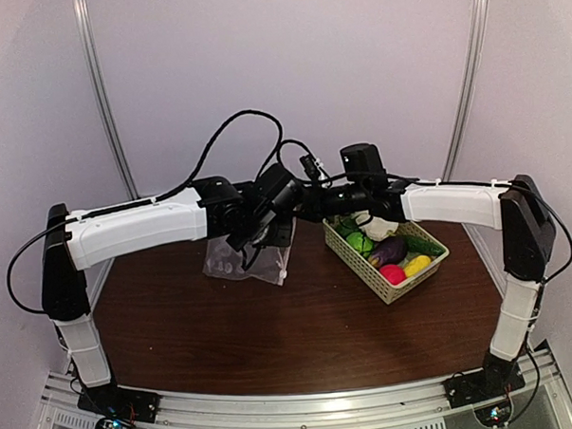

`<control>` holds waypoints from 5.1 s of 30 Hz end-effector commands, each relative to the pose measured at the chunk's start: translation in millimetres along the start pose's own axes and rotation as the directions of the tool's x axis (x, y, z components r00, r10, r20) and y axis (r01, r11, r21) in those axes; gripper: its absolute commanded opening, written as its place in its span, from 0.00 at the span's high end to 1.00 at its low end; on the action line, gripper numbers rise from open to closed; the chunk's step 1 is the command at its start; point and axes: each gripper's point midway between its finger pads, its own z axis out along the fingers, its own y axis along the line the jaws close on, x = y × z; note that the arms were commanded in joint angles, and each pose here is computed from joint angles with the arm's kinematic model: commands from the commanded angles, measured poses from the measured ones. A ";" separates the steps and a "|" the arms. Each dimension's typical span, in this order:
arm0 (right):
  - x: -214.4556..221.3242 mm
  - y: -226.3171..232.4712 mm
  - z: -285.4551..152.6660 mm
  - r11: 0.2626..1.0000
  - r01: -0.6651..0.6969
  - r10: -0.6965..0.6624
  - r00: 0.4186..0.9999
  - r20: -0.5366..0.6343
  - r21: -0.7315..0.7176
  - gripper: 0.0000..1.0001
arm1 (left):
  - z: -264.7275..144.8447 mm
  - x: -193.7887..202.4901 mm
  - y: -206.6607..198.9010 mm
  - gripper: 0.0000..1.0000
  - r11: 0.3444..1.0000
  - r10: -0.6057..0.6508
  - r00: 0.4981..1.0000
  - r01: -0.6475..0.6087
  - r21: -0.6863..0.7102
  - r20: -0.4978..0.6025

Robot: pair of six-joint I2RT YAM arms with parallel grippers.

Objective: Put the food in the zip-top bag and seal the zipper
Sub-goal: Pass from the right arm to the left, then pick up the fake fruit from the bin, then place the fake fruit in the zipper food storage bag.

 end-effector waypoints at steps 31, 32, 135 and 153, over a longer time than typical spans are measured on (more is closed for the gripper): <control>-15.8 -6.4 -103.9 0.921 0.344 -0.338 0.939 -0.063 0.182 0.47 | -28.4 -67.8 35.5 1.00 0.956 0.263 0.939 -0.224 -0.188 0.221; -16.0 -9.6 -116.3 0.902 0.384 -0.376 0.923 -0.079 0.197 0.44 | -27.7 -68.9 34.9 1.00 0.950 0.287 0.933 -0.249 -0.187 0.217; 1.0 80.0 -97.9 0.690 0.720 -0.718 0.668 -0.197 -0.076 0.35 | -15.9 -32.4 5.2 1.00 0.818 0.171 0.973 -0.228 0.527 0.155; -28.5 49.4 -57.3 0.615 0.762 -0.705 0.647 -0.291 0.202 0.32 | -46.3 -42.0 2.6 1.00 0.682 0.043 0.987 -0.141 0.717 0.154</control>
